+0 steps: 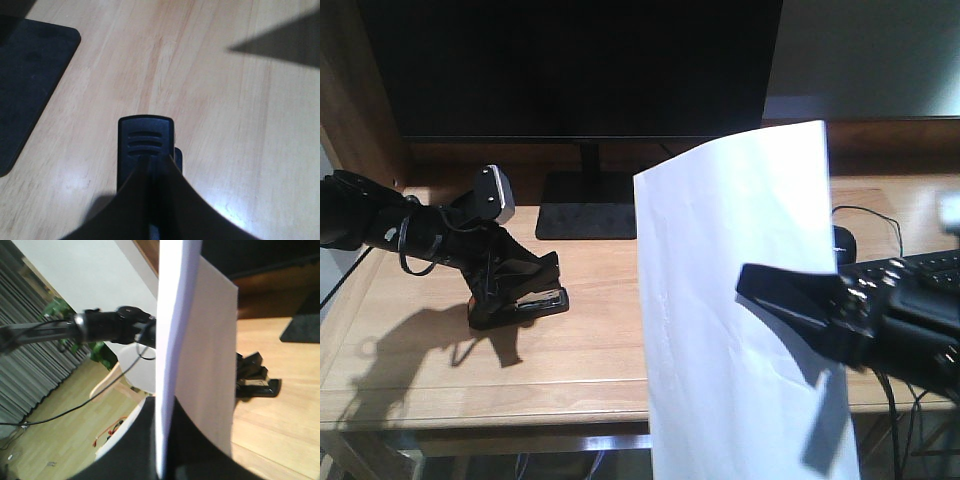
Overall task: Grab stapler and paper to desk for stapling
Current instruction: 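Swing the right gripper with the paper over the desk beside the stapler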
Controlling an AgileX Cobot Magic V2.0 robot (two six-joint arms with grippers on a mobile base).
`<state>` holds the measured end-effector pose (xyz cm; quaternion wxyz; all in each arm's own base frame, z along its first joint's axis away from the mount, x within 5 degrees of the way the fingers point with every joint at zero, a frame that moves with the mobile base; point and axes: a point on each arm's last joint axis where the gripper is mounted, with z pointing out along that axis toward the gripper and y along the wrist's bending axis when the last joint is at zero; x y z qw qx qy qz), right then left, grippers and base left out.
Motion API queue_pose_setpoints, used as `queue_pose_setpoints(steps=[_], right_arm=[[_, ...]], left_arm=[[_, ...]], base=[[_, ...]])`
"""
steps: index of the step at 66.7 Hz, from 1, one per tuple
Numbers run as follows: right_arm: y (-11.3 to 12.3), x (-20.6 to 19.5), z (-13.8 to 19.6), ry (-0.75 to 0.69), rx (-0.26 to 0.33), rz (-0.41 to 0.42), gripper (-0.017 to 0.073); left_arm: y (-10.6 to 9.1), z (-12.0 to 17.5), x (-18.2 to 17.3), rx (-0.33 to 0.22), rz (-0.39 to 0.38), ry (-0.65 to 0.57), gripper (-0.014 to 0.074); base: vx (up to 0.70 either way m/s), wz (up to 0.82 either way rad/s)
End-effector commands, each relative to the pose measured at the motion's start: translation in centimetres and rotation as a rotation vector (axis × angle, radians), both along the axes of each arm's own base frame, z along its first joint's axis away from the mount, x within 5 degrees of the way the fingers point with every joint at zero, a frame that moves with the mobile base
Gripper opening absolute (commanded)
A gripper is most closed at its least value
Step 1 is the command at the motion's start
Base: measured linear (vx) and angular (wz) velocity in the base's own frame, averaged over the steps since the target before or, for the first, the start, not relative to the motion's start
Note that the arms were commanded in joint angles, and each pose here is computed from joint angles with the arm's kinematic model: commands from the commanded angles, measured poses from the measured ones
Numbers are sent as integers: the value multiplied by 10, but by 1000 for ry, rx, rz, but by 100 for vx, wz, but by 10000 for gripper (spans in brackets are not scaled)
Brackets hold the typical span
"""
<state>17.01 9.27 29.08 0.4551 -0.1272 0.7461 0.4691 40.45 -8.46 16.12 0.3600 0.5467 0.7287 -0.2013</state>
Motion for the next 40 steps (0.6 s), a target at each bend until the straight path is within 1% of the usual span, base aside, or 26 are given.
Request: queue_pose_setpoints(steps=[1,8,16,22,23,26,28,32,37,40], right_arm=[[5,23,12,-20,33,18,-5],[18,46,7,-5,15,64,-5],[46,66,-1,24,16,121,-5],[67,80,-11,72,35,112,-5],[69,82,-11,77,44,104,-5],[74,89,-19,104,44,78,-5],[76,93,-25,120,48,46,-5],[76,103,-39,154,27,-14,-5],[73,112,-57,193,-23,-88,-5],[70,118,-70,204,-93,-136,-5]], left_arm=[[-4,31,2,-59,11,-60,-7],[-4,31,2,-59,11,-60,-7],[-4,31,2,-59,11,-60,-7],[-4,31,2,-59,11,-60,-7],[-4,31,2,-59,11,-60,-7],[-4,31,2,-59,11,-60,-7],[-4,31,2,-59,11,-60,-7],[-4,31,2,-59,11,-60,-7],[-4,31,2,-59,11,-60,-7],[-4,31,2,-59,11,-60,-7]], base=[[0,0],[0,0],[0,0],[0,0],[0,0],[0,0],[0,0],[0,0],[0,0],[0,0]])
